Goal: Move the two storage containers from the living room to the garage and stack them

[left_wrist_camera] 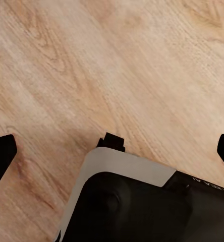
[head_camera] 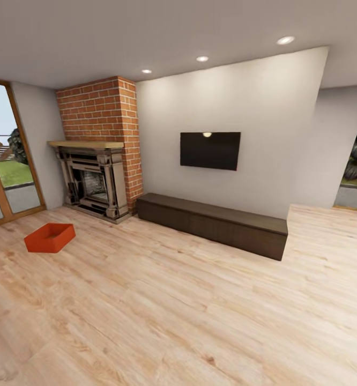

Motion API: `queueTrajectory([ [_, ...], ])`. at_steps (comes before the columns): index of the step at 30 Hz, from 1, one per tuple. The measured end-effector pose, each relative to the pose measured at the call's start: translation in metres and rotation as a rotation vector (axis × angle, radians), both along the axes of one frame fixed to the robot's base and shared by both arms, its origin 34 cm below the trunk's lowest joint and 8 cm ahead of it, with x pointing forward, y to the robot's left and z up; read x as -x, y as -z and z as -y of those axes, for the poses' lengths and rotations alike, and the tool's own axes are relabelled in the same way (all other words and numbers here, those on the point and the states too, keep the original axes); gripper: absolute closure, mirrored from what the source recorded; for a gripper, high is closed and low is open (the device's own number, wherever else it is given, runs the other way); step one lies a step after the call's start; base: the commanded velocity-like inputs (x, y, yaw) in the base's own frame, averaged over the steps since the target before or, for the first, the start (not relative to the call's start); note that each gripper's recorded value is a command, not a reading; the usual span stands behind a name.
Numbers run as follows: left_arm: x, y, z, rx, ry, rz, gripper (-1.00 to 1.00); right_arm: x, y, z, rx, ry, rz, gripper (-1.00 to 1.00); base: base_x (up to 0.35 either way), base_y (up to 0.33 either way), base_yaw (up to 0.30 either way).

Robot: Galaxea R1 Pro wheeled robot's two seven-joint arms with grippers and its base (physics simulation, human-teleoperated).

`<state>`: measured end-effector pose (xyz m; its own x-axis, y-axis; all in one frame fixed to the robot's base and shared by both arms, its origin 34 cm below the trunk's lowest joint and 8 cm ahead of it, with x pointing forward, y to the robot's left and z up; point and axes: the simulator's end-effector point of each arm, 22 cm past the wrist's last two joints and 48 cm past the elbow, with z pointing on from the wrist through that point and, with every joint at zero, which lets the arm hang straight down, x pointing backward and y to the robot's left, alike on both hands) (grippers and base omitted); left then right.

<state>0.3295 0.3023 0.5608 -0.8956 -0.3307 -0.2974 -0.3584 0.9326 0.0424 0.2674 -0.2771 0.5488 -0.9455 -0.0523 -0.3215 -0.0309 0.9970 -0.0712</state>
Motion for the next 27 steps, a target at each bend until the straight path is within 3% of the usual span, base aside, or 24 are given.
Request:
queueTrajectory([
  [27,0.0014,0.0004,-0.0009,0.001,-0.001,-0.007,-1.0,0.0017,0.0007,-0.0014,0.001,-0.023,-0.01,-1.0,0.324,0.0,0.0],
])
